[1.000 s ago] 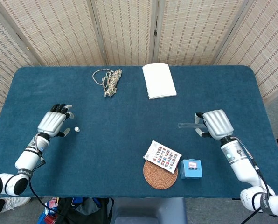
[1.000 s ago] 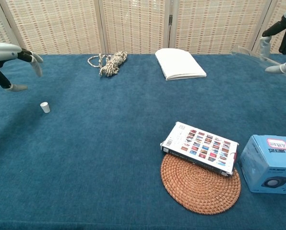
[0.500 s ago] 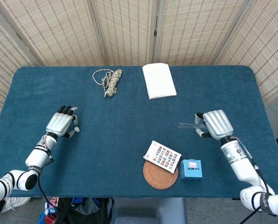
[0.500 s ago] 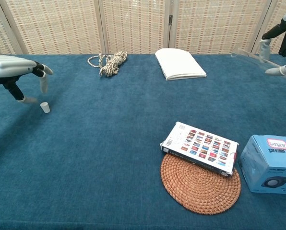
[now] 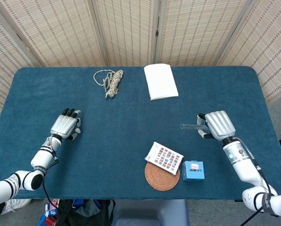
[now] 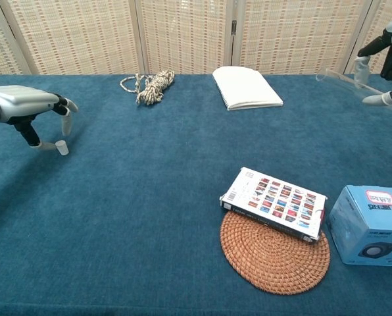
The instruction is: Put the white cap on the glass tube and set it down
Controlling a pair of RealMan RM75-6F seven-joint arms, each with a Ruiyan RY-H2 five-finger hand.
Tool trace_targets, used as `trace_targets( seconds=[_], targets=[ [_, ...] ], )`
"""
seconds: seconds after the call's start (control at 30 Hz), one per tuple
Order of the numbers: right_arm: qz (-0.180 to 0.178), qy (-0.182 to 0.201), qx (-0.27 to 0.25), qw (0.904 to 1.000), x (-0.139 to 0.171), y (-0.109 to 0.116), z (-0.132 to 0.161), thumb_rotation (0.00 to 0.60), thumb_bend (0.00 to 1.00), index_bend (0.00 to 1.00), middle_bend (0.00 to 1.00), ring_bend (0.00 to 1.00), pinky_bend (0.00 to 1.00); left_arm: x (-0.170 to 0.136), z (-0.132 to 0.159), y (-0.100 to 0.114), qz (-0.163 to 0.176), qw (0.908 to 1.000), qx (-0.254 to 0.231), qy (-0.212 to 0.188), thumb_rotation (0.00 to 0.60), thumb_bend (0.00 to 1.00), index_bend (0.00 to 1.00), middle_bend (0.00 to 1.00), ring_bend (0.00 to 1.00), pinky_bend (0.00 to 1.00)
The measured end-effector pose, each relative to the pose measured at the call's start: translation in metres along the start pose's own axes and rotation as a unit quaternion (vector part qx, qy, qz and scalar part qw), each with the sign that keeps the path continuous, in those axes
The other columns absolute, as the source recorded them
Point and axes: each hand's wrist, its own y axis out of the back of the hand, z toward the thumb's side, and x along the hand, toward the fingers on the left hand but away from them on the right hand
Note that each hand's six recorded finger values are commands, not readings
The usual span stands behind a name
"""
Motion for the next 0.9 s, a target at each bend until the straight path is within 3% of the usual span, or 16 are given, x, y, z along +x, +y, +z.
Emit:
trace_targets(
  seconds=[0.9],
  targets=[
    [0.003,0.0,0.0,1.0,-0.001,-0.001,0.0,0.6,0.83,0.82,1.0,1.0,1.0,0.011,-0.002,-0.008,-0.006,0.9999,-0.008,0.014,0.6,0.3,0.44,0.0,0.0,0.0]
  ],
)
